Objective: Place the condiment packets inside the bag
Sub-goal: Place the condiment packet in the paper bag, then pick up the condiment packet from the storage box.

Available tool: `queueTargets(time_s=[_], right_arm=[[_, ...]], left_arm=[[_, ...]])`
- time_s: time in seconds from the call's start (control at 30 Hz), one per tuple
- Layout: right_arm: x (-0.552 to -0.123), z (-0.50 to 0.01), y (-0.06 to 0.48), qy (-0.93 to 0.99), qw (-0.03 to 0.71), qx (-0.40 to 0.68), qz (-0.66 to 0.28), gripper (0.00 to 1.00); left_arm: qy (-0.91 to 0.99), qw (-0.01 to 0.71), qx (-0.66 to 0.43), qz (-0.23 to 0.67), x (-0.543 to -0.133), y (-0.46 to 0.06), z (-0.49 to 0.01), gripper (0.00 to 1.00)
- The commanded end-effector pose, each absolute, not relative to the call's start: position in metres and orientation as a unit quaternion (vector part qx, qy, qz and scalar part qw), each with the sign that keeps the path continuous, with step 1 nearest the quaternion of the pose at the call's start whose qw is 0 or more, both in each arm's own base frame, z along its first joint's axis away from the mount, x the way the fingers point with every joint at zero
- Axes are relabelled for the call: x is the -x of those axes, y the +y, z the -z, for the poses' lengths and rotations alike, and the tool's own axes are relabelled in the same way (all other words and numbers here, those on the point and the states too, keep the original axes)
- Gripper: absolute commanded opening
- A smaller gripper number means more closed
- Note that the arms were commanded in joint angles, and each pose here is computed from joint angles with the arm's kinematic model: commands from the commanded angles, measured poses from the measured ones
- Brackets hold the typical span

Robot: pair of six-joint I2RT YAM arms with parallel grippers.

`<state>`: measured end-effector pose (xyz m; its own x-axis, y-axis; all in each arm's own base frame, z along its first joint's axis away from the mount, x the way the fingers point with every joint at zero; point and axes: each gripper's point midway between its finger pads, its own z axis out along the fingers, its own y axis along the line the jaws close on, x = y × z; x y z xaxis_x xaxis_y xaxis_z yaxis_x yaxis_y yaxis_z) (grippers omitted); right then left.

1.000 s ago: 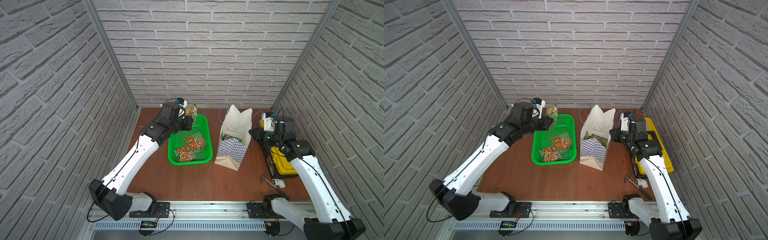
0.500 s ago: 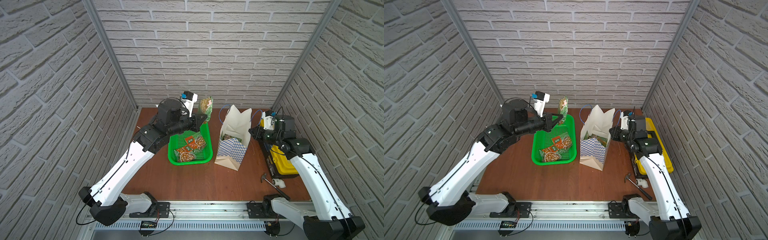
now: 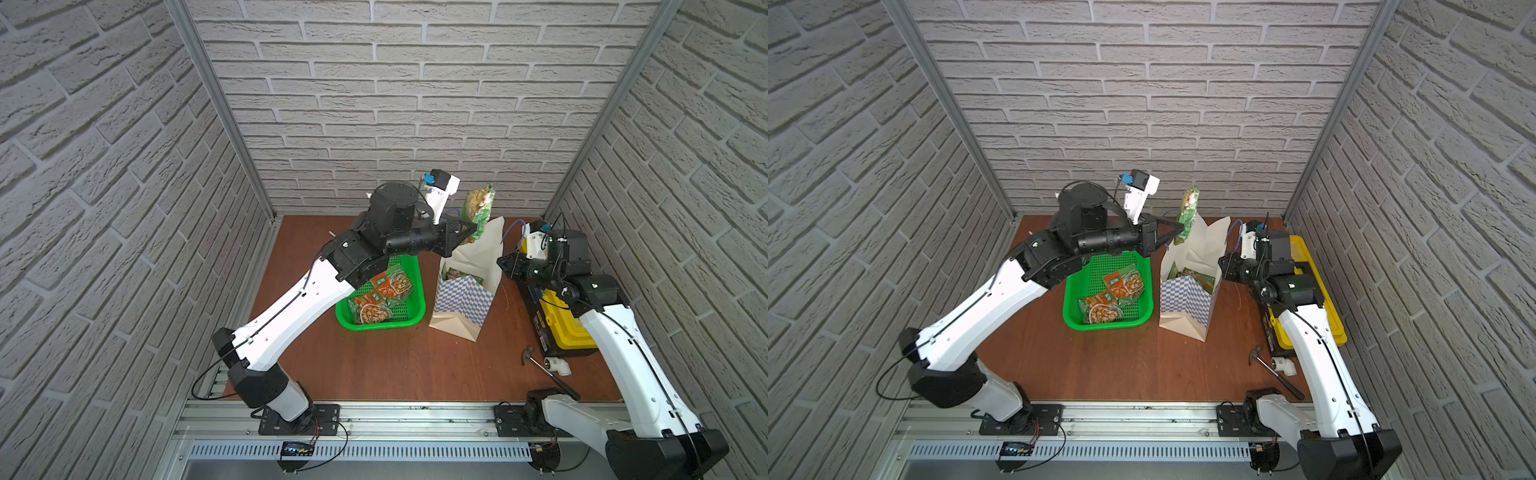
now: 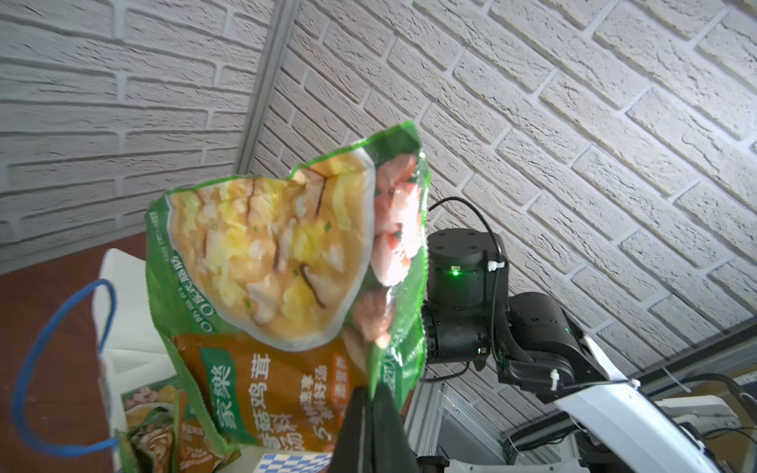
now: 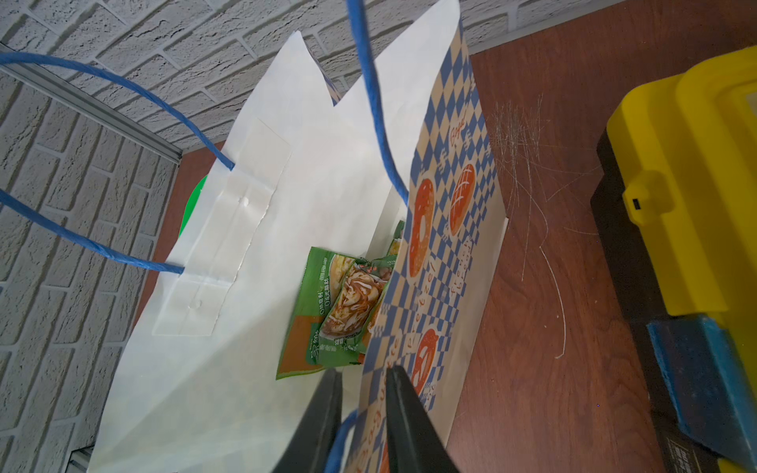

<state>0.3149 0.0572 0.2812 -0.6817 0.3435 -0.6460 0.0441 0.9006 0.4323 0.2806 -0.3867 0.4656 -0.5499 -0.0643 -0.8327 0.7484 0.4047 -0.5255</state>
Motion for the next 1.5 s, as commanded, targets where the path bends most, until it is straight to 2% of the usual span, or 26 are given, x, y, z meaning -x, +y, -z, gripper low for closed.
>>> queueTargets(time_s=[0.0,0.2,0.23,0.33,0.37,0.57,0.63,0.7,0.87,1.0,1.27,1.47], right_arm=[[-0.317,-0.301,0.056,0.880,0.416,-0.105,-0.201,0.25],[-0.314,-0.301,0.056,0.880,0.417,-0.105,-0.201,0.25],[-0.313,-0.300,0.056,0.881,0.416,-0.104,-0.201,0.25],[-0.313,-0.298,0.056,0.882,0.415,-0.104,-0.199,0.25],[-0.313,-0.298,0.056,0.882,0.413,-0.104,-0.201,0.25],[-0.310,-0.298,0.056,0.885,0.410,-0.100,-0.199,0.25],[-0.308,-0.299,0.056,0.885,0.410,-0.099,-0.198,0.25],[-0.307,-0.299,0.056,0.884,0.411,-0.100,-0.197,0.25],[-0.304,-0.298,0.053,0.885,0.412,-0.102,-0.191,0.25],[-0.305,-0.301,0.050,0.885,0.414,-0.104,-0.183,0.25],[-0.316,-0.308,0.048,0.882,0.422,-0.109,-0.178,0.25],[-0.324,-0.310,0.053,0.879,0.421,-0.114,-0.195,0.24]], left_arm=[[0.702,0.409,-0.251,0.526,-0.276,-0.406,-0.481,0.00],[0.780,0.324,-0.234,0.482,-0.297,-0.419,-0.408,0.00],[0.800,0.308,-0.227,0.462,-0.302,-0.415,-0.392,0.07],[0.826,0.290,-0.217,0.432,-0.308,-0.405,-0.366,0.53],[0.828,0.287,-0.218,0.430,-0.307,-0.404,-0.363,0.62],[0.824,0.326,-0.217,0.408,-0.297,-0.374,-0.382,0.82],[0.828,0.350,-0.210,0.384,-0.293,-0.351,-0.388,0.88],[0.833,0.381,-0.189,0.355,-0.292,-0.323,-0.389,0.98],[0.851,0.427,-0.097,0.290,-0.300,-0.239,-0.361,0.98],[0.878,0.409,-0.028,0.246,-0.308,-0.183,-0.316,0.98],[0.946,0.293,0.037,0.134,-0.321,-0.130,-0.194,0.98],[0.963,0.198,0.089,0.159,-0.340,-0.128,-0.107,0.98]])
